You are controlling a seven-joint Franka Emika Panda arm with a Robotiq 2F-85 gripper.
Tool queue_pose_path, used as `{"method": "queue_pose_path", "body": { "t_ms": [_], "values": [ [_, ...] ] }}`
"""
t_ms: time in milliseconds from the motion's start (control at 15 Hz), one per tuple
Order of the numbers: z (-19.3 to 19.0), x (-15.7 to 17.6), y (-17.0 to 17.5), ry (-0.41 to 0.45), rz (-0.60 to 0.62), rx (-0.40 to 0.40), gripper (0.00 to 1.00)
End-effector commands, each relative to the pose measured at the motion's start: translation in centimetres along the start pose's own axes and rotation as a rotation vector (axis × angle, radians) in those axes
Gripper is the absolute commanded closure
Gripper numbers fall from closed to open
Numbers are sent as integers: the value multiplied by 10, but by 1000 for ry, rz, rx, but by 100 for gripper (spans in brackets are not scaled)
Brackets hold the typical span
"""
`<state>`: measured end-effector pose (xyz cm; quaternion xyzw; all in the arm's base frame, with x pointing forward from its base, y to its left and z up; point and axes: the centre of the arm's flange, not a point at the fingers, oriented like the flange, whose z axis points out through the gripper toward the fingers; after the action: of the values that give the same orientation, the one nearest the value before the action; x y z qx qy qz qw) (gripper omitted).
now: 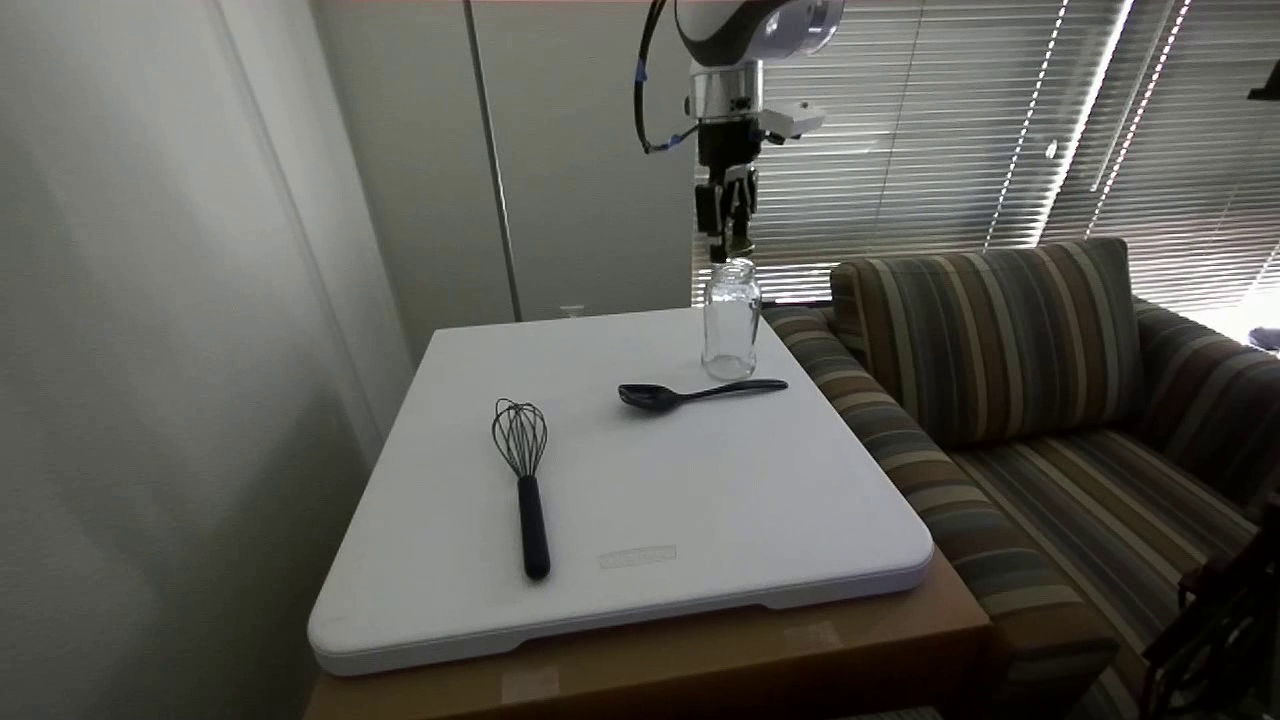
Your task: Remove the lid from the glass jar
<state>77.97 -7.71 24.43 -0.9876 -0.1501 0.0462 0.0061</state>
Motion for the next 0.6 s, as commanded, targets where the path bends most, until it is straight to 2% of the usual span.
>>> {"method": "queue_pose_path", "body": {
  "t_ms": [0,267,533],
  "values": [
    [-29,-7,-22,-10,-28,-85,53],
    [-42,8,-66,-8,-143,-101,53],
    [-20,26,-137,-33,-357,-23,53]
  ]
}}
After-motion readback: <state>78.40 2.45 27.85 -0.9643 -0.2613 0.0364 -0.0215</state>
